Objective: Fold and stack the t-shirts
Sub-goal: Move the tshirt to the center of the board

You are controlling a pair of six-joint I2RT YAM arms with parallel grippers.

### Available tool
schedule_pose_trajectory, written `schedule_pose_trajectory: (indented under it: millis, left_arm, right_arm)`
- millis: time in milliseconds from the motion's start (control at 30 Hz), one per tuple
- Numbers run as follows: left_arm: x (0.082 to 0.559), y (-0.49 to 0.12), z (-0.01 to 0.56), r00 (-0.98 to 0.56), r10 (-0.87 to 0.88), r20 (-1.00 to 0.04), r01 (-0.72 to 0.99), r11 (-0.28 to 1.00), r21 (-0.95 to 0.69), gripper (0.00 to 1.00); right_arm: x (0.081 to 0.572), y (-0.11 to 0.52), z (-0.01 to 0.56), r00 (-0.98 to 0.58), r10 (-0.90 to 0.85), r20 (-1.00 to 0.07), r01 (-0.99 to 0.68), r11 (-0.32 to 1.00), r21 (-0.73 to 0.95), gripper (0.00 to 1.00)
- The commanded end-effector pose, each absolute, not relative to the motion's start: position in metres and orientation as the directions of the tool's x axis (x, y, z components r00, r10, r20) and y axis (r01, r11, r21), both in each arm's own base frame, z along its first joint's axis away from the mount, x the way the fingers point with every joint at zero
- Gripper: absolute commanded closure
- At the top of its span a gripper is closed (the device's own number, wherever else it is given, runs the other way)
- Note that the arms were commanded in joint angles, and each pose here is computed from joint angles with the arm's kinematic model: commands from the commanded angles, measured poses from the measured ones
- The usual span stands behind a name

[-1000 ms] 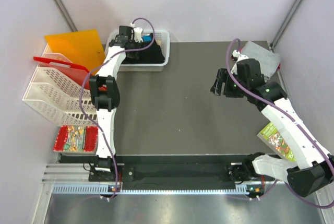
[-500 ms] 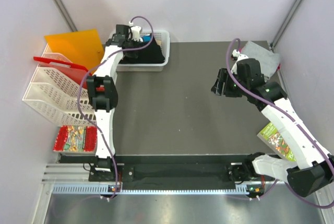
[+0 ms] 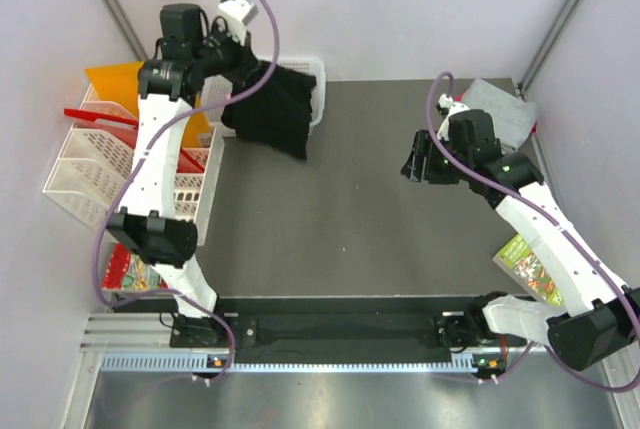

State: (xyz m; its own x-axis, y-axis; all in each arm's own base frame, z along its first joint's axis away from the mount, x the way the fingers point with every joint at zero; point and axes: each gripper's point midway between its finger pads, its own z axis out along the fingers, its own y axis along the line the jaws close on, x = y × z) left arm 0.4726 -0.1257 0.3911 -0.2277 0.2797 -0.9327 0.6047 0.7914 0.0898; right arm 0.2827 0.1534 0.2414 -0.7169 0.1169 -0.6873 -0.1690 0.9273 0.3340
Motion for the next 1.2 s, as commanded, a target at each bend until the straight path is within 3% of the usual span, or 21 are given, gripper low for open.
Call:
schedule_pose_trajectory:
  millis: [0,200,567,600,633,667,700,733,933,1167]
  left_arm:
    - [0.381,-0.188,0.338,-0.307,0.463,-0.832,0.844,0.536,-0.012,1.0]
    - [0.316,-0.228,0.335,-0.213,0.575,-0.79,0.936,0.351,0.003,1.0]
    - [0.289,-0.298,0.359,-0.175,0.522,-0.835,0.97,0.234,-0.057,1.0]
    - [0.291,-0.303,0.362,-0.184,0.512,-0.839,0.969,0.24,-0.067,0.96]
    - [0.288,-0.307,0.365,-0.184,0.503,-0.845,0.971,0.227,-0.077,0.82]
    - [0.287,-0.31,0.365,-0.187,0.5,-0.845,0.971,0.223,-0.083,0.41]
    - [0.286,-0.311,0.364,-0.204,0.497,-0.843,0.968,0.23,-0.098,0.24]
    - [0.289,-0.312,0.363,-0.218,0.494,-0.842,0.963,0.248,-0.104,0.17]
    - [0.328,-0.279,0.32,-0.308,0.544,-0.78,0.899,0.435,-0.052,0.1]
    - [0.426,-0.173,0.205,-0.579,0.454,-0.677,0.666,0.743,-0.071,0.09]
  right_arm:
    - [0.291,0.164,0.252,-0.679,0.094,-0.728,-0.23,0.914,0.334,0.39]
    - [0.291,0.163,0.251,-0.672,0.086,-0.736,-0.238,0.915,0.325,0.39]
    - [0.284,0.15,0.262,-0.64,0.103,-0.761,-0.214,0.928,0.305,0.41]
    - [0.282,0.148,0.261,-0.64,0.11,-0.76,-0.2,0.932,0.303,0.41]
    - [0.281,0.146,0.263,-0.634,0.116,-0.764,-0.199,0.931,0.307,0.41]
    - [0.279,0.146,0.26,-0.64,0.114,-0.76,-0.198,0.931,0.307,0.41]
    - [0.277,0.146,0.258,-0.644,0.12,-0.756,-0.192,0.931,0.312,0.41]
    - [0.275,0.145,0.259,-0.642,0.125,-0.757,-0.19,0.93,0.314,0.41]
    - [0.273,0.14,0.242,-0.666,0.13,-0.734,-0.153,0.94,0.305,0.34]
    - [0.275,0.152,0.223,-0.725,0.095,-0.683,-0.176,0.932,0.317,0.31]
